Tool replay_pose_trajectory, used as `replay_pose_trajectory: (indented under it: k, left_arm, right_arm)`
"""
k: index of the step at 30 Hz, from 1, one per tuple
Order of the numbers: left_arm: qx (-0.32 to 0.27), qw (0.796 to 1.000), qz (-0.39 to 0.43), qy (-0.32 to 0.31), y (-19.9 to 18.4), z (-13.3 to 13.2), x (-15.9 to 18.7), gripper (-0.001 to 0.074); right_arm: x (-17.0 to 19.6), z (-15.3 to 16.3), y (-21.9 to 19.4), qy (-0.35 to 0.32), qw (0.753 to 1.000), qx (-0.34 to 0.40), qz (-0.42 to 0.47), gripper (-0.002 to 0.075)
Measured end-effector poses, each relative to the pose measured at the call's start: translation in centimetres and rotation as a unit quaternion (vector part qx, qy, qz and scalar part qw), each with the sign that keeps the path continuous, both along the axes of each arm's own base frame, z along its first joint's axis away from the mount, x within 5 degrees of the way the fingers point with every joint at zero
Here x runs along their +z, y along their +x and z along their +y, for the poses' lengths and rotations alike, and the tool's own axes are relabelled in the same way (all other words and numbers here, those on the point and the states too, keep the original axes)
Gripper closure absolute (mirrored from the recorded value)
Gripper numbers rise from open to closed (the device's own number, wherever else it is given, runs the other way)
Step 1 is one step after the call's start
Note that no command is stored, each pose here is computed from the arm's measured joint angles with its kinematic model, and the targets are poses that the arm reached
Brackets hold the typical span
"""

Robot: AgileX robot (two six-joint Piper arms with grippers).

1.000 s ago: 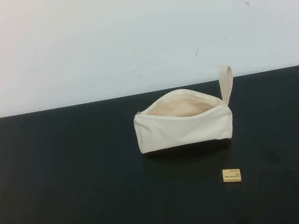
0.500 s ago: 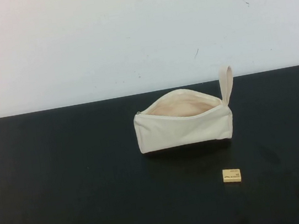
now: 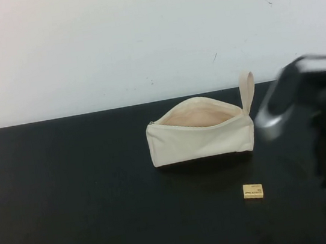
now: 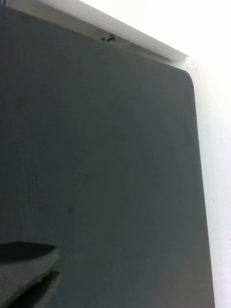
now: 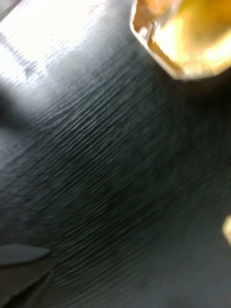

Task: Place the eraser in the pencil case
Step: Pick up the eraser from the table

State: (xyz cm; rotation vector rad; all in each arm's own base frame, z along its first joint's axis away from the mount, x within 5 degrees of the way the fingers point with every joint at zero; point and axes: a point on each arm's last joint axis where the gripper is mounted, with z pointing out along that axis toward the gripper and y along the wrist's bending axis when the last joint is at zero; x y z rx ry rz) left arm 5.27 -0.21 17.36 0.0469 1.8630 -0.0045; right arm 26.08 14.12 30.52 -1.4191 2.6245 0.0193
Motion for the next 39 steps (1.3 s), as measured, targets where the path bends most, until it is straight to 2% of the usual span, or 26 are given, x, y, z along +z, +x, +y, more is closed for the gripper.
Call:
replay_pose_trajectory:
  k: [3,7,10,14,17,39]
  left_arm:
    - [0.000,1.000,0.000,0.000,0.0,0.0,0.0,0.0736]
    - [0.000,1.000,0.000,0.000,0.0,0.0,0.0,0.0736]
    - [0.000,1.000,0.000,0.000,0.0,0.0,0.0,0.0736]
    - [0.000,1.000,0.000,0.000,0.0,0.0,0.0,0.0736]
    - [0.000,1.000,0.000,0.000,0.0,0.0,0.0,0.0736]
    - [0.000,1.000,0.001,0.000,0.0,0.0,0.0,0.0736]
  right_arm:
    - [-1.7,2.3,1.0,-0.014,0.997,0.067,0.019,0.0727]
    - [-3.9,3.8,2.4,-0.024,0.991,0.126,0.044,0.0708]
    - [-5.4,4.5,3.2,-0.021,0.985,0.166,0.050,0.0608]
    - [-6.6,5.1,4.2,-0.015,0.978,0.206,0.026,0.0396]
    - [-7.2,5.5,4.8,-0.012,0.973,0.232,0.004,0.0323]
    - [-14.9,7.2,8.1,-0.027,0.968,0.248,-0.013,0.0318]
